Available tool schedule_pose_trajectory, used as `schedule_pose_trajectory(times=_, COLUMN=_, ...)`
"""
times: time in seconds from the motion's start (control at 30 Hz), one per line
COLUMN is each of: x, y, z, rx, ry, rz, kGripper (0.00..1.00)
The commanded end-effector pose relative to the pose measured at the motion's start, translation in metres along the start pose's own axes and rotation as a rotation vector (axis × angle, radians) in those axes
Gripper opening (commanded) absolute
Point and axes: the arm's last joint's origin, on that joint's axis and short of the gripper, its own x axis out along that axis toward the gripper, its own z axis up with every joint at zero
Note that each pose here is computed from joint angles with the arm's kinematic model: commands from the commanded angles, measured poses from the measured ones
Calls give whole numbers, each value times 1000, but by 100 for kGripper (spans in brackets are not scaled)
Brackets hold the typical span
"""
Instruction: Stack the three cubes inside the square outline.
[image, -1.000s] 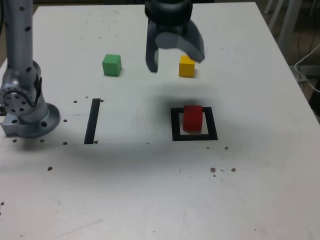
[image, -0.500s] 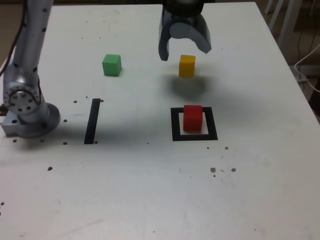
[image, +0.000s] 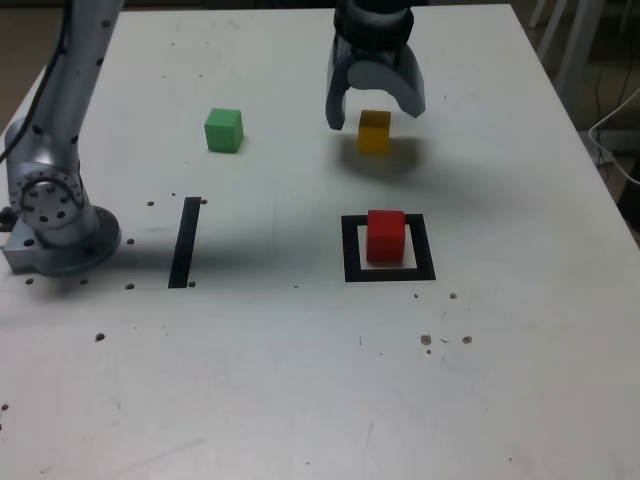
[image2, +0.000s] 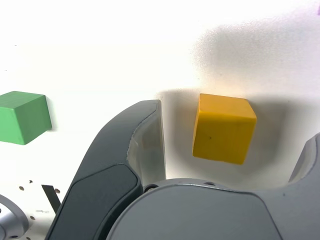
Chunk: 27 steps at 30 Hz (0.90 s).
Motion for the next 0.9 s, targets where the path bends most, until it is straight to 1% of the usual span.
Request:
schedule_pose_trajectory(times=0.0, x=5, y=0, z=2, rx=3, ry=8, rz=-8, kGripper=96)
schedule_pose_trajectory(times=0.13, x=8, y=0, z=3, rx=7, ry=3, rz=-14, kGripper=91)
schedule_pose_trajectory(times=0.3, x=8, y=0, z=4, rx=10, ry=-7, rz=-21, kGripper=82)
schedule_pose_trajectory(times=0.37, x=8, y=0, z=4, rx=11, ry=-11, rz=-25, kGripper=76)
schedule_pose_trajectory(times=0.53, x=7, y=-1, z=3, rx=13, ry=-20, rz=-34, kGripper=59)
schedule_pose_trajectory(times=0.67, x=9, y=-1, z=3, rx=12, ry=-26, rz=-36, kGripper=48)
schedule_pose_trajectory(times=0.77, x=9, y=-1, z=4, rx=11, ry=-30, rz=-36, kGripper=43)
schedule_pose_trajectory(times=0.87, x=10, y=-1, z=4, rx=11, ry=-34, rz=-40, kGripper=41)
